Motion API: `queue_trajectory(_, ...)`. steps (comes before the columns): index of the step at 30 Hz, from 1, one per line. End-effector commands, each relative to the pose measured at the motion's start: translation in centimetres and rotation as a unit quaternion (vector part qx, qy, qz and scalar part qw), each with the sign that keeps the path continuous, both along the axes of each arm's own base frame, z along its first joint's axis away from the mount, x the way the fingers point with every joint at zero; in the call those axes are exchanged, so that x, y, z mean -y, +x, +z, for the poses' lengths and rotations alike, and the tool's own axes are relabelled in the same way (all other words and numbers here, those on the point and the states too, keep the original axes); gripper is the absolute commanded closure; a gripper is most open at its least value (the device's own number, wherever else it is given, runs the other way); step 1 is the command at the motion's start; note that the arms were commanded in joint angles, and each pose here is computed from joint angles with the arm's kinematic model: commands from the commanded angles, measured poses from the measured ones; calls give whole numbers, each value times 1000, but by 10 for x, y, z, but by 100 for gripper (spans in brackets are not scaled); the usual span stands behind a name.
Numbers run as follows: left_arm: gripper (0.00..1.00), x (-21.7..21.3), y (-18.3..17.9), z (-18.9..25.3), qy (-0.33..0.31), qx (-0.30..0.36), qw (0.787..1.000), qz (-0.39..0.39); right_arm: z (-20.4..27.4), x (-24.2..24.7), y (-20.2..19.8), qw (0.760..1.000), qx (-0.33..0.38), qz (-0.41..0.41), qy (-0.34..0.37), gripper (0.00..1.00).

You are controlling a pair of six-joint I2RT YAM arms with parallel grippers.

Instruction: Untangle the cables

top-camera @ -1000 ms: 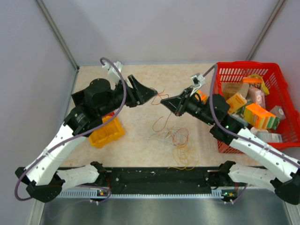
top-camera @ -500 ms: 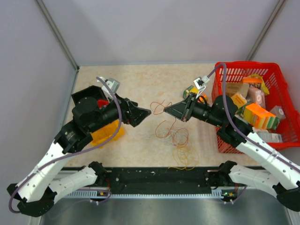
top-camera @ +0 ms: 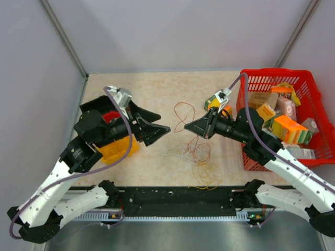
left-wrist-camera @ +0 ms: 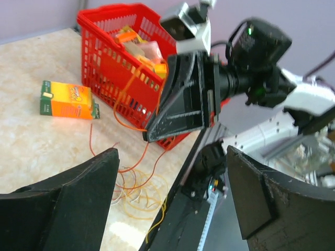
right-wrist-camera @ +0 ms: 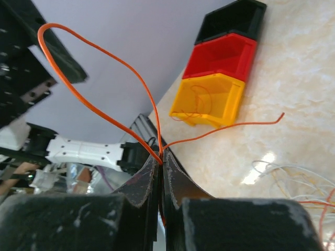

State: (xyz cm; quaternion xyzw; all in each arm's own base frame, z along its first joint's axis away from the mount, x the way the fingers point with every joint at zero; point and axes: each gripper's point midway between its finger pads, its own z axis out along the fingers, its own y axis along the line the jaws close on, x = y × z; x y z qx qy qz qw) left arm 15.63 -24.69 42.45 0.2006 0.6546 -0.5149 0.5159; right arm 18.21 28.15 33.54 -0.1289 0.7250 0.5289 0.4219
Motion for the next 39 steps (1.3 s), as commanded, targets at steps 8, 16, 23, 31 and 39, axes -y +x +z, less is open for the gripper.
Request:
queue_trajectory(8, 9, 45, 6, -51, 91, 73, 990, -79, 46, -4, 2, 989, -77, -19, 127, 100)
queue_trajectory(16, 8, 67, 1, -63, 138, 98, 981, -90, 43, -9, 21, 979, -132, -58, 142, 100)
queue_trajectory(23, 23, 80, 13, -85, 205, 95, 973, -44, 30, -1, 31, 965, -183, -105, 156, 100)
queue_trajectory(31, 37, 87, 39, -82, 223, 98, 966, 84, 22, 11, 35, 950, -205, -154, 179, 100)
queue_trajectory(39, 53, 98, 44, -78, 219, 94, 964, 121, 19, 14, 33, 943, -207, -174, 193, 100)
